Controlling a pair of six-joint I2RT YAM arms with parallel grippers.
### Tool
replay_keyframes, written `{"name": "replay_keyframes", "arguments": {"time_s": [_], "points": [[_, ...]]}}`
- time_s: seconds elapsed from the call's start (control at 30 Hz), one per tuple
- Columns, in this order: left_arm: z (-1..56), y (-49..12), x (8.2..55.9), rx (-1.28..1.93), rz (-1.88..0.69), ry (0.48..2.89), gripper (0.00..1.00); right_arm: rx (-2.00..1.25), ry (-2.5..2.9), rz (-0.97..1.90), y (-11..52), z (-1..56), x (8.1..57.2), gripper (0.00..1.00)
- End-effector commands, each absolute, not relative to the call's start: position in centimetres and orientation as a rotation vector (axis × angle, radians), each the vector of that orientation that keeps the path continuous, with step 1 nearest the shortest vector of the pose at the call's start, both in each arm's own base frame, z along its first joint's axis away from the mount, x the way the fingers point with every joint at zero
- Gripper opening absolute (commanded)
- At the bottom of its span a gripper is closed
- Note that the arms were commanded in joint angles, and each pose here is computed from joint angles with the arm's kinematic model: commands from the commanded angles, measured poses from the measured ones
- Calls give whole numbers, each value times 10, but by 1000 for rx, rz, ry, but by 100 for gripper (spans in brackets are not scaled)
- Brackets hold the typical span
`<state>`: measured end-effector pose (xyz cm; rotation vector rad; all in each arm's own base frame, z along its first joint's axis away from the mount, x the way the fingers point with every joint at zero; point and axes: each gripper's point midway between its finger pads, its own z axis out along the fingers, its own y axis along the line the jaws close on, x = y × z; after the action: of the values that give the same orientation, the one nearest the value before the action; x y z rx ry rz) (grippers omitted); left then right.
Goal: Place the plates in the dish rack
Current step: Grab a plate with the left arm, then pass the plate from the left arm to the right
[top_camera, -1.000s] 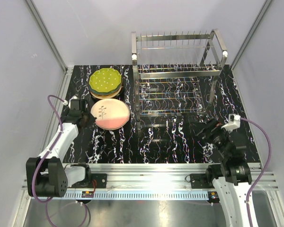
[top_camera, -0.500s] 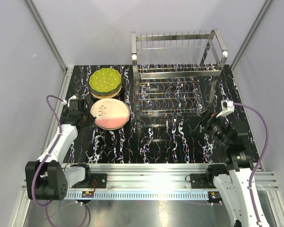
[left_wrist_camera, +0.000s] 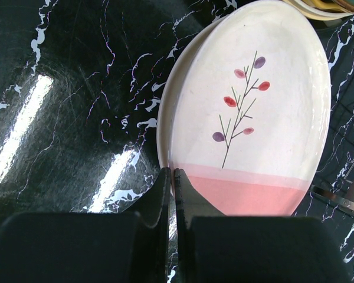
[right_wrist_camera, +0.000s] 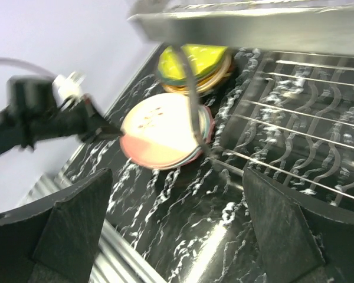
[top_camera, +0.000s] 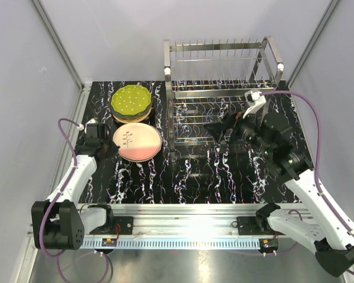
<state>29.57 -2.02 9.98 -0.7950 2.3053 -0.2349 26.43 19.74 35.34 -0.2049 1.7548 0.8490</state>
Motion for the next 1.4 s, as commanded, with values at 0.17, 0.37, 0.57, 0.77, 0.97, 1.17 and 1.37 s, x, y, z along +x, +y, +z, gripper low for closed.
{"name": "replay_keyframes", "arguments": {"time_s": [0.17, 0.37, 0.57, 0.77, 0.97, 1.17, 1.37], "points": [[128, -23, 313, -734, -287, 2208, 0, -378, 1731, 831, 239, 324, 225, 90], [132, -21, 313, -735, -273, 2204, 0, -669, 1651, 659, 325, 280, 179, 95], [140, -20, 313, -719, -278, 2180, 0, -843, 1542, 556, 378, 256, 158, 94], [155, -21, 312, -695, -292, 2145, 0, -936, 1425, 215, 423, 217, 178, 100], [165, -22, 310, -674, -305, 2116, 0, -997, 1344, 83, 465, 196, 193, 100], [167, -26, 309, -665, -335, 2112, 0, -1033, 1307, -11, 500, 187, 208, 98], [170, -28, 309, -658, -353, 2103, 0, -1060, 1327, -19, 510, 167, 225, 93]]}}
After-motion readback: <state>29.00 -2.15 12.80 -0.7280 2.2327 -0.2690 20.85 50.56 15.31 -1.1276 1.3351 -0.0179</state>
